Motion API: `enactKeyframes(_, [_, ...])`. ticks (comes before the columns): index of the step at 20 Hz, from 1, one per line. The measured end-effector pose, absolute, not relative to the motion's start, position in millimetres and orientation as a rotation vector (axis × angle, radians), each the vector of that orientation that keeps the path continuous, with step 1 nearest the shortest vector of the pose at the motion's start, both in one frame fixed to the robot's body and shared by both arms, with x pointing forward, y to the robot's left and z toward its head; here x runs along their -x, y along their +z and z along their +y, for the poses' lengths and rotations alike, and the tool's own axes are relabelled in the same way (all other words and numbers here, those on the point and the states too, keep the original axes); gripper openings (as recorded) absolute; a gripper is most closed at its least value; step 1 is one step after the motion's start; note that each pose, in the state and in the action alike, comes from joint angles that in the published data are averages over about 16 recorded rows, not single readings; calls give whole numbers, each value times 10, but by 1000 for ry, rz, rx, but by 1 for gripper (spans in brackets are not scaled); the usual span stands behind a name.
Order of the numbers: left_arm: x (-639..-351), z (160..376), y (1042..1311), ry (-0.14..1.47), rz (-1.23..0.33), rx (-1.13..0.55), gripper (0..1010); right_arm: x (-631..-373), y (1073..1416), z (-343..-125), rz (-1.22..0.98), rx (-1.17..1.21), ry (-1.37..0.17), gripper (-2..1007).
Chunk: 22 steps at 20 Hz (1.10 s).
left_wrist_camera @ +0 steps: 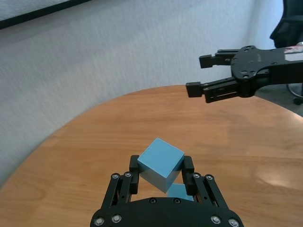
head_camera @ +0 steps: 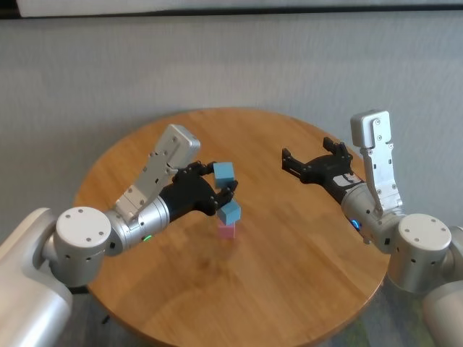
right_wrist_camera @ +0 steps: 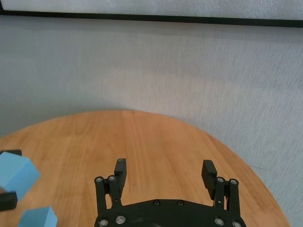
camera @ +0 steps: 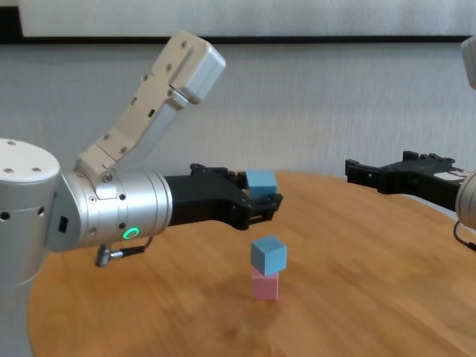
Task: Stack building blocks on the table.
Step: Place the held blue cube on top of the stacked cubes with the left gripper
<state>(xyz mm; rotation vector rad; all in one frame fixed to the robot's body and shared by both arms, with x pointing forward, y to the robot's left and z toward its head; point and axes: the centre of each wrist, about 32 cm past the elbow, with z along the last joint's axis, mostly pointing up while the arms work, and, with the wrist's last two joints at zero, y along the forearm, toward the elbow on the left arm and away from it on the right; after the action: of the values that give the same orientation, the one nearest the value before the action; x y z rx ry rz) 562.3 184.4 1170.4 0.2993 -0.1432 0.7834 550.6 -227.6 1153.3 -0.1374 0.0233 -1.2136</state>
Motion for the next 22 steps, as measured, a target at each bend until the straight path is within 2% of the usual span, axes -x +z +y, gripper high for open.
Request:
enactKeyframes(10, [-5556,1771,11653,716,-108,-290,559,-5506,11533,-2276,23,137,-1214,1005])
enactKeyframes(22, [-5576,1762,11565,713,-73,-288,559,-5506,11533,-2276,23,137,-1214,1005])
